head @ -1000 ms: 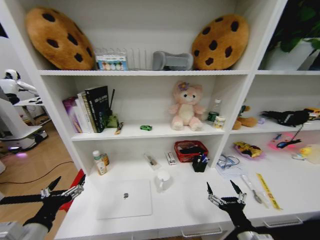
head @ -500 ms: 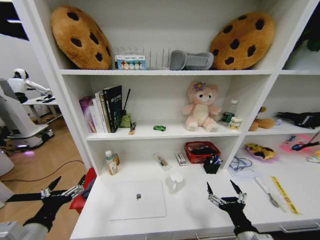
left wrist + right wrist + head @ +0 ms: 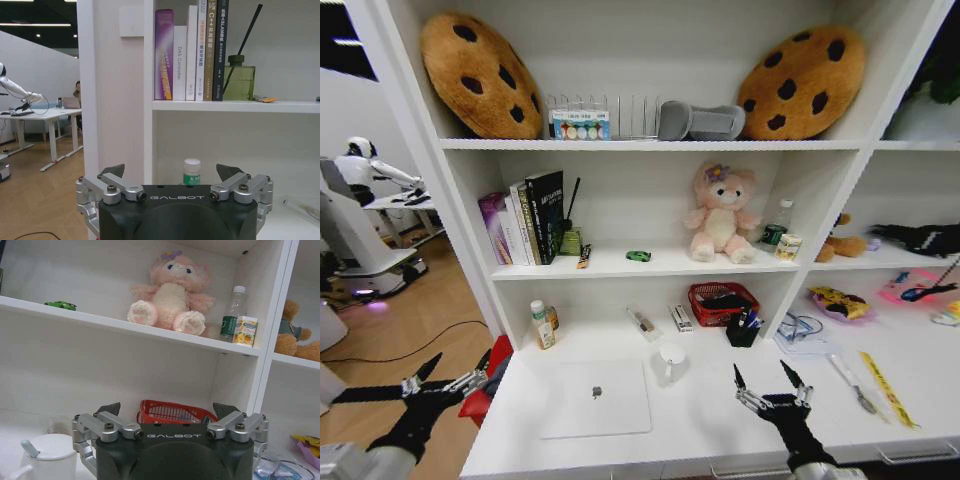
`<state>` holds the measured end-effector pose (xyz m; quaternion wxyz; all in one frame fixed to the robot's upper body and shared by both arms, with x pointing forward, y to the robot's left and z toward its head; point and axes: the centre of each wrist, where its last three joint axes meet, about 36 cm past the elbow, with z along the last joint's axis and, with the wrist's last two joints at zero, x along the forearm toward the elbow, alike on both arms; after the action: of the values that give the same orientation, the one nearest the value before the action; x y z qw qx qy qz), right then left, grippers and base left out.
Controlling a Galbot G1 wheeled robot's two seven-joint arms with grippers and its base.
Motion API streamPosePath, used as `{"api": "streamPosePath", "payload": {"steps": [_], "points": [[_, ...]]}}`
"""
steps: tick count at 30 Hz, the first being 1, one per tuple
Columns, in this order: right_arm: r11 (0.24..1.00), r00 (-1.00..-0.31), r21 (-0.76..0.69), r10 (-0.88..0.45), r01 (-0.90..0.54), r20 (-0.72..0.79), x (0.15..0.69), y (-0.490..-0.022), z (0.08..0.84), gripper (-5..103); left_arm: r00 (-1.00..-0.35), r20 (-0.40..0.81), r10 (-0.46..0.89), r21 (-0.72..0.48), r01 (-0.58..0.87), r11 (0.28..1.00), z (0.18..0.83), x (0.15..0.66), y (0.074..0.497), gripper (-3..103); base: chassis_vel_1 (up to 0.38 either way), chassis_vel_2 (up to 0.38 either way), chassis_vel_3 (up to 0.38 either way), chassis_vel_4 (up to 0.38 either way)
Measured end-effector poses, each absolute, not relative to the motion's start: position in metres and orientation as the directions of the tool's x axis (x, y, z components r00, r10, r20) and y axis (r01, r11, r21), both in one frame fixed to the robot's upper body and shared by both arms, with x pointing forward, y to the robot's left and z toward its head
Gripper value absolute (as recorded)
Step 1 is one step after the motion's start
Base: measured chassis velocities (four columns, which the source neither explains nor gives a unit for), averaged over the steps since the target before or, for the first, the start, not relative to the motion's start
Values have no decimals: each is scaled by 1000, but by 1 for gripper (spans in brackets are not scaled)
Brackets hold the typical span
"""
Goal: Organize the objects on the table.
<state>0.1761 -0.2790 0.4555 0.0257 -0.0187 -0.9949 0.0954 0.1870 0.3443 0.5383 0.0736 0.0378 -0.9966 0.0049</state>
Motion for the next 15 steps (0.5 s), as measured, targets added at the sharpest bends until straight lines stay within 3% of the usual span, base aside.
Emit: {"api": "streamPosePath", "payload": {"steps": [9,15], "points": [[981,-998,-191,42,32,48,176,-279,456,100,-986,147,-74,-4,-76,997,538,187,344,100,-102,-64,95,84],[981,-998,-191,42,32,48,176,-279,456,100,-986,147,-75,-4,-76,997,538,187,344,100,5,6,-10,-5]]}}
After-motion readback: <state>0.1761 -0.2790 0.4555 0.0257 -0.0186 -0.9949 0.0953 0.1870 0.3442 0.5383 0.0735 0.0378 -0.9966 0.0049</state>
